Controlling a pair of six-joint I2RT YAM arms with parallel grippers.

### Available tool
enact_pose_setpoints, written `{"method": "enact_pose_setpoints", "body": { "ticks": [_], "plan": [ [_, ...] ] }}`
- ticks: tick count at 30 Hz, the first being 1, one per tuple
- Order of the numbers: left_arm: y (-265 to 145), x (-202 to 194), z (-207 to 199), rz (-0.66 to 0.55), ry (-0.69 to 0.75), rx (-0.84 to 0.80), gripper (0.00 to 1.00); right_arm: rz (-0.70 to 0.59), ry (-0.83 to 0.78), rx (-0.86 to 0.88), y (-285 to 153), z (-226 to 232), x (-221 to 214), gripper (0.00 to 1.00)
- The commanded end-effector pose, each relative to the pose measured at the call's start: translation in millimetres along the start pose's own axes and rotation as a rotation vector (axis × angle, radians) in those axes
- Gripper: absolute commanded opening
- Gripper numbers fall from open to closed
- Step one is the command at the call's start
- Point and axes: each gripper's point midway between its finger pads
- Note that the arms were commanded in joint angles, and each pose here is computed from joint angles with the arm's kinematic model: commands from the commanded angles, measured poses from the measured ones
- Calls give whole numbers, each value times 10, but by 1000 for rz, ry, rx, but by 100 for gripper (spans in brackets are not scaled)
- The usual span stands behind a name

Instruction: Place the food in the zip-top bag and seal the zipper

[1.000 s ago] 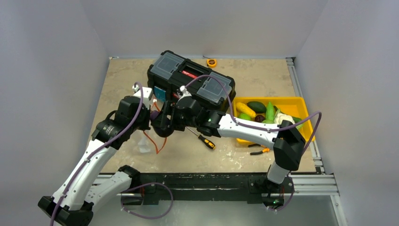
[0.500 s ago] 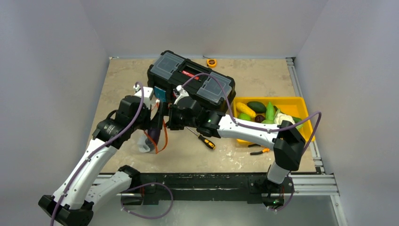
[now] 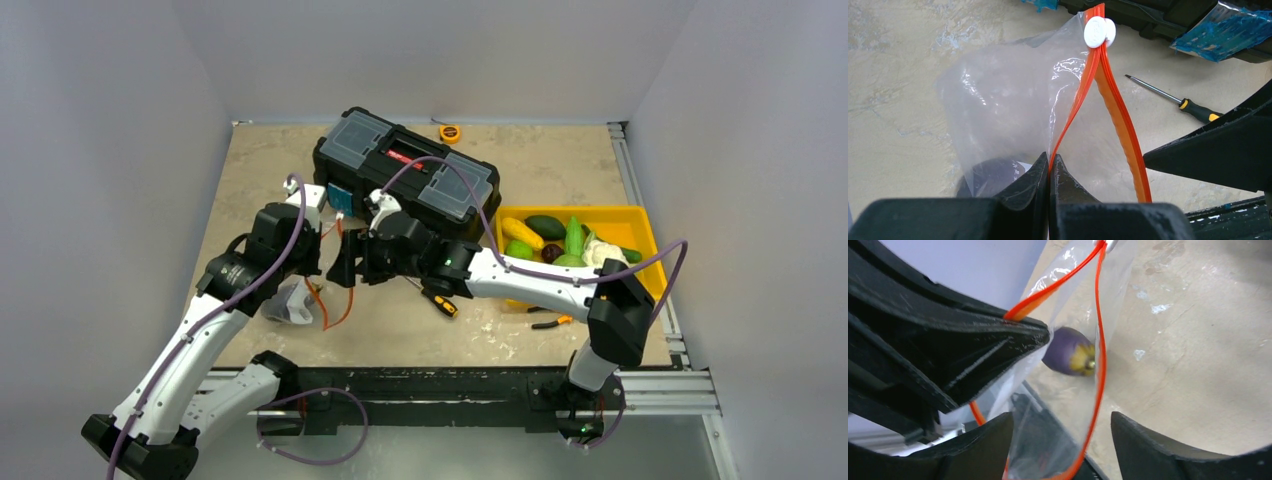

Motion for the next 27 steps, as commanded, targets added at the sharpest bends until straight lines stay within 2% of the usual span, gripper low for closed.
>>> {"method": "enact_pose_setpoints", "body": {
  "ticks": [1,8,11,12,14,15,17,24,27],
  "plan": [
    [-29,132,-42,-58,-2,-21,0,10,-136,-31,-91,-30,-89,67],
    [-75,160,42,-86,-10,18,0,-25,-220,-101,-75,-38,-74,45],
    [-144,207,125,-124,-27,56,0,-43,-238,-92,-47,21,0,29],
    [-181,231,152,-147,-35,64,0,-44,-242,-89,-24,34,14,19],
    [-209,250,161,-176,-42,59,0,-50,-253,-84,6,82,71,12],
    [-203,239,151,-180,-41,51,0,-54,-262,-81,11,112,108,12],
    [-188,235,143,-169,-38,51,0,-68,-273,-93,-19,134,189,19],
    [-131,184,161,-120,-26,75,0,-190,-368,-179,-543,39,545,57],
    [-132,179,158,-119,-23,72,0,-255,-388,-243,-864,-106,632,60]
  ]
}}
Point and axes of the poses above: each gripper's point midway between its finger pads, its own y axis out along the fingers, its own z axis along the line the jaws close on, x = y × z, and after that the axes turned 9 degrees about -y, right-handed
